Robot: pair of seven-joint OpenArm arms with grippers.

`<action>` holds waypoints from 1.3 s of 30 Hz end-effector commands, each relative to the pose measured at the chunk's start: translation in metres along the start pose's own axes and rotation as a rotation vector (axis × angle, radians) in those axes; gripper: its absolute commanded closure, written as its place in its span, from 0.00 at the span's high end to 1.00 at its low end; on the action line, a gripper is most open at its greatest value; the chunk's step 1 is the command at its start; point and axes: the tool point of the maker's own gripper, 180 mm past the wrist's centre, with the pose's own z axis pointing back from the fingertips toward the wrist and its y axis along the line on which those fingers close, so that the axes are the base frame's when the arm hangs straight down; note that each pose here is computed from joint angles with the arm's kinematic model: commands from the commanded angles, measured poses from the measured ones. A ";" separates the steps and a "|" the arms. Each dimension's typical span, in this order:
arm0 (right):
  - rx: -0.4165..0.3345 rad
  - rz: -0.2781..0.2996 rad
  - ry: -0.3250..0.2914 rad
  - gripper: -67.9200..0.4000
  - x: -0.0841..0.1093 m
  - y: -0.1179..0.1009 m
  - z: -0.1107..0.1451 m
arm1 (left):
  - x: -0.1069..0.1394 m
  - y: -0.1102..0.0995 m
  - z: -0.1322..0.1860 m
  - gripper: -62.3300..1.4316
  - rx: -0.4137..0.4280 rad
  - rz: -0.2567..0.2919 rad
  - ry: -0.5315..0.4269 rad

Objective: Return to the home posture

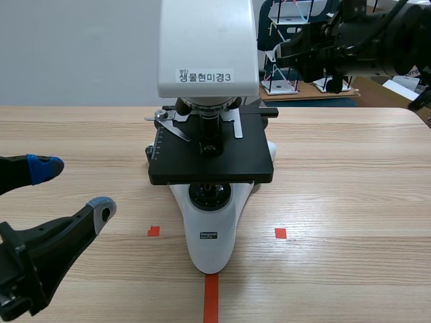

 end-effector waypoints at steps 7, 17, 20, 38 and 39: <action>-0.005 0.014 -0.068 0.39 -0.016 0.001 0.018 | 0.010 -0.001 -0.001 0.87 -0.001 -0.001 -0.034; -0.034 0.245 -0.243 0.80 -0.020 0.032 0.080 | 0.010 -0.001 -0.001 0.87 -0.001 -0.001 -0.034; -0.010 0.301 -0.259 0.83 -0.026 0.053 0.100 | 0.010 -0.001 -0.001 0.87 -0.001 -0.001 -0.034; 0.117 0.287 -0.258 0.83 -0.065 0.121 0.151 | 0.010 -0.001 -0.001 0.87 -0.001 -0.001 -0.034; 0.118 0.287 -0.263 0.83 -0.064 0.122 0.152 | 0.010 -0.001 -0.001 0.87 -0.001 -0.001 -0.034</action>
